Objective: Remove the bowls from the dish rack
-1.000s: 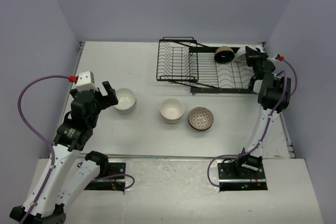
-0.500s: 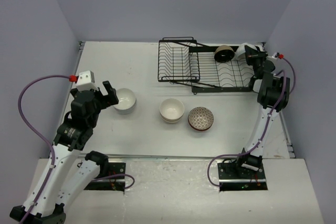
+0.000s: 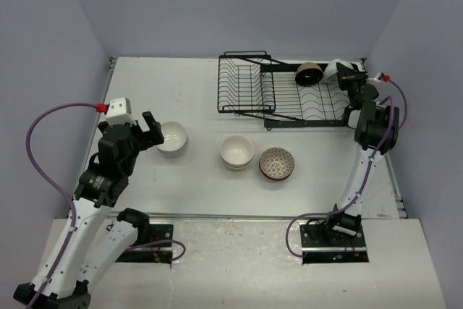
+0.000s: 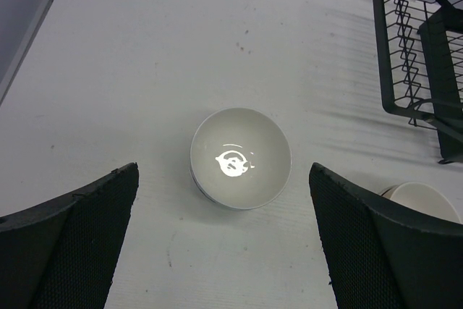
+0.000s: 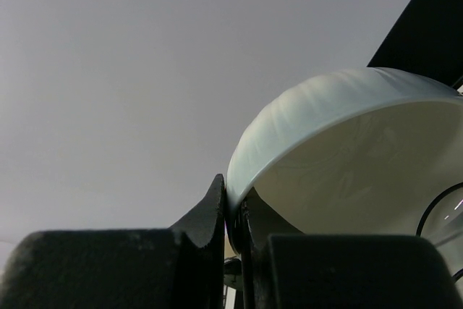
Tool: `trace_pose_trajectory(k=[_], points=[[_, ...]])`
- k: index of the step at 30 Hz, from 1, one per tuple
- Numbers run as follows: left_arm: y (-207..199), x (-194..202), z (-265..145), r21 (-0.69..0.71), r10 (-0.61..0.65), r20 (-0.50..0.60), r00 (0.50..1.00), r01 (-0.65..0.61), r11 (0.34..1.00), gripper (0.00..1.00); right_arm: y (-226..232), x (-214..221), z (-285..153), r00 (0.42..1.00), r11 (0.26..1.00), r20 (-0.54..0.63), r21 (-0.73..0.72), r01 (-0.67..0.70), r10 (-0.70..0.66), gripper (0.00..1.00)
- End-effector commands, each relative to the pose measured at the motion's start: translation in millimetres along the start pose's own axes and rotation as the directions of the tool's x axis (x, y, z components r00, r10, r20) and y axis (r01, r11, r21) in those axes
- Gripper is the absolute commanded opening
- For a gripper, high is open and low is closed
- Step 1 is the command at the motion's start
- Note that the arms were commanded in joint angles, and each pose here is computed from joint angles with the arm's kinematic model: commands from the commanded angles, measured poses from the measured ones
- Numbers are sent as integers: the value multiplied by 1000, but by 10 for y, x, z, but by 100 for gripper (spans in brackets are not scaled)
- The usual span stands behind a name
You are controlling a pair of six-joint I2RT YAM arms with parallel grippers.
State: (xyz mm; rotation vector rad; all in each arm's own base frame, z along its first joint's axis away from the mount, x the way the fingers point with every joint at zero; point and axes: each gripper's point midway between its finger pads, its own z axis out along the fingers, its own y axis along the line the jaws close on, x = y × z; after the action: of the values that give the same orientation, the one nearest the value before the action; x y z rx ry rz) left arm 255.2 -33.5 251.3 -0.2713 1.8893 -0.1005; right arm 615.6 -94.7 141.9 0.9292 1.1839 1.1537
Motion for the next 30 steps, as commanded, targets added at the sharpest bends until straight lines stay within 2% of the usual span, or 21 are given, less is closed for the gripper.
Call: trace_pose_trajectory(k=[1, 30], points=[[-36, -33, 33, 17, 17, 21, 1000, -18, 1000, 100, 1420, -229, -139, 987, 881, 106, -446, 158, -124, 0], [-62, -24, 32, 34, 22, 18, 1000, -23, 999, 100, 2231, -306, -310, 982, 802, 107, -568, 186, -152, 0]])
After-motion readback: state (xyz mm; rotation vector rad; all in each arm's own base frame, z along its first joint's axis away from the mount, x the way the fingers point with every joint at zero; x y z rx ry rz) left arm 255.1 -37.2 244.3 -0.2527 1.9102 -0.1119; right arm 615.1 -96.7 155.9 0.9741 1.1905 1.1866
